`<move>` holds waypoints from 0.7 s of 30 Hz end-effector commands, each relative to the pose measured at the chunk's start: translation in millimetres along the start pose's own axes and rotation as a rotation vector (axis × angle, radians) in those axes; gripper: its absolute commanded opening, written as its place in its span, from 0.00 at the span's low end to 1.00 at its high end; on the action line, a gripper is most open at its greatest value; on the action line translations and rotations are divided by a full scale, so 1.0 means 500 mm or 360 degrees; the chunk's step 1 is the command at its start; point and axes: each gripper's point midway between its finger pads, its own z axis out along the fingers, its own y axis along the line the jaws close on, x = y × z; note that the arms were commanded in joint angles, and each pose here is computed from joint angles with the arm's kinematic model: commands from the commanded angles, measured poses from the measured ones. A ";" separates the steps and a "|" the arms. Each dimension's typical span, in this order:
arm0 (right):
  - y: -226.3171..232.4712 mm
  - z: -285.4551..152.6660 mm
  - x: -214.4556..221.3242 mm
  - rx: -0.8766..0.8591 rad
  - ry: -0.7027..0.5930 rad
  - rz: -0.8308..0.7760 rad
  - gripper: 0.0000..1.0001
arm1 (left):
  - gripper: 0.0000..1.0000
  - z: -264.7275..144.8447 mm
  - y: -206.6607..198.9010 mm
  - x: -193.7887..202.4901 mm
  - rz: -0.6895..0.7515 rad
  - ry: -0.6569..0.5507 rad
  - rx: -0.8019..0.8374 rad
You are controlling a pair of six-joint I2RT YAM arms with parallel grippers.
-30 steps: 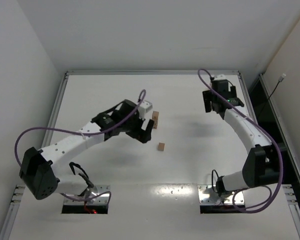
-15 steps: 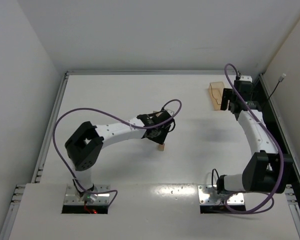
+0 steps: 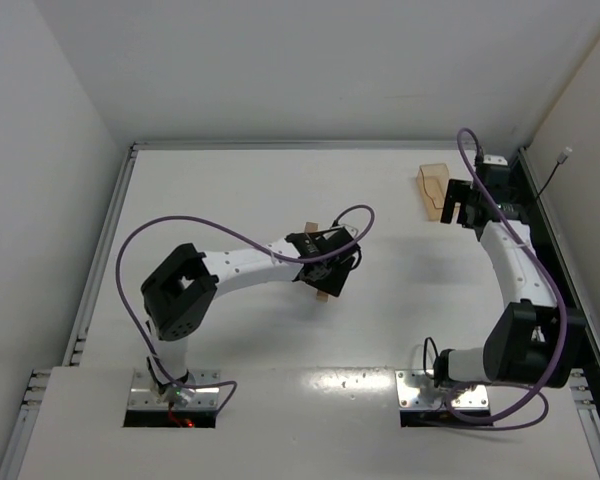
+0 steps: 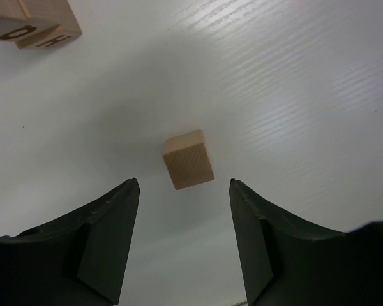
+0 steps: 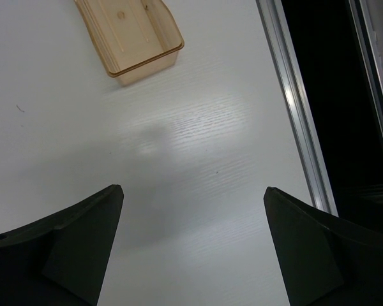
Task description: Build the wood block tower
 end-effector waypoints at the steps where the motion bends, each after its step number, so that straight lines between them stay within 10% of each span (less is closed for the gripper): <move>1: 0.001 -0.028 -0.040 -0.0040 -0.0120 0.0065 0.89 | 0.56 -0.004 -0.033 -0.014 0.0010 -0.0027 0.0073; 21: 0.006 -0.034 -0.050 -0.0091 -0.0153 0.0080 0.89 | 0.47 0.040 -0.054 0.015 0.0046 0.0099 0.0111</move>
